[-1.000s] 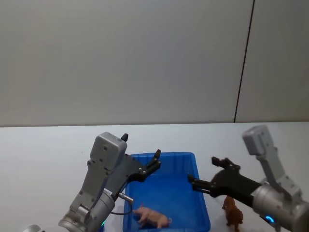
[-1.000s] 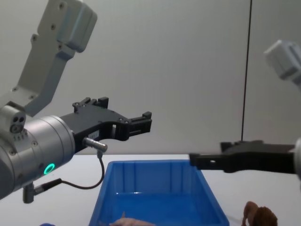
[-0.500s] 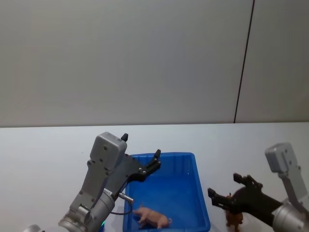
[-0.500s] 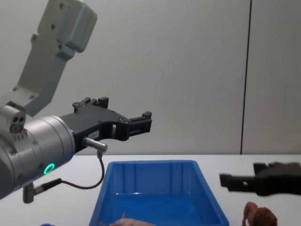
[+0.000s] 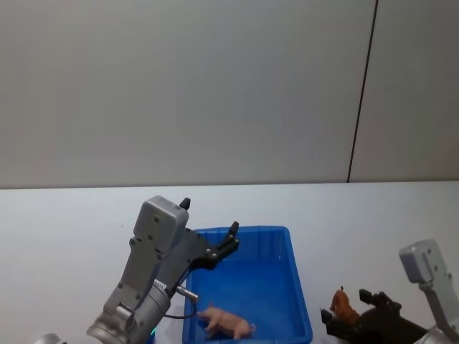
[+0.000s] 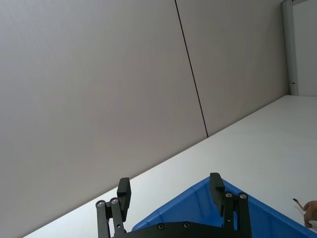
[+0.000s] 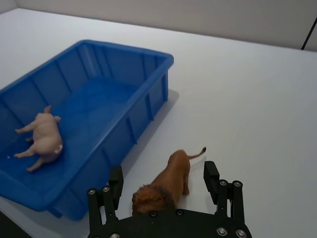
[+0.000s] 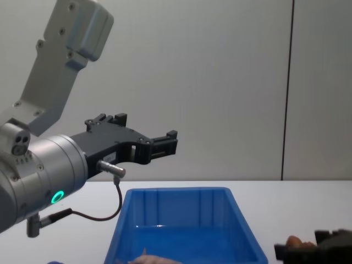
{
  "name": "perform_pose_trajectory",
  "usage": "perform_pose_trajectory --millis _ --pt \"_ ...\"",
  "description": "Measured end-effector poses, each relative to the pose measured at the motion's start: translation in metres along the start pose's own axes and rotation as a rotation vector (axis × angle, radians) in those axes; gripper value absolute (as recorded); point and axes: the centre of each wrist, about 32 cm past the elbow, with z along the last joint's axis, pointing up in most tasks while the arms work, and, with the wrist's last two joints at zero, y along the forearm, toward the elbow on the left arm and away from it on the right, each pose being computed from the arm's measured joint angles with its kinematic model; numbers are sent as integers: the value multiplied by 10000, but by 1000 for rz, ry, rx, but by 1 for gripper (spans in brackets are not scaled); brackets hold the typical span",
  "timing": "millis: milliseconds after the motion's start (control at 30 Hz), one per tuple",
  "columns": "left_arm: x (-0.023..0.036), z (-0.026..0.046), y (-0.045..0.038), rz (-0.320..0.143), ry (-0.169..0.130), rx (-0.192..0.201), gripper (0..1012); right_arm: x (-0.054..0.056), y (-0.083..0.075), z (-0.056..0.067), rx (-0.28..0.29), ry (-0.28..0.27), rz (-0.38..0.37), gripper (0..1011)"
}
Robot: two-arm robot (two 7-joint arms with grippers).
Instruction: Pick up the two dolls from the table and place them into the box.
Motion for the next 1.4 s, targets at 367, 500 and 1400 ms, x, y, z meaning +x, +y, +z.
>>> perform_pose_trajectory --millis 367,500,1400 --pt "0 0 0 0 0 0 1001 3 45 -151 -55 35 -4 830" --pt "0 0 0 0 0 0 1001 2 57 -176 -62 42 -6 734" --pt "0 0 0 0 0 0 1001 -103 2 -16 95 -83 -63 268"
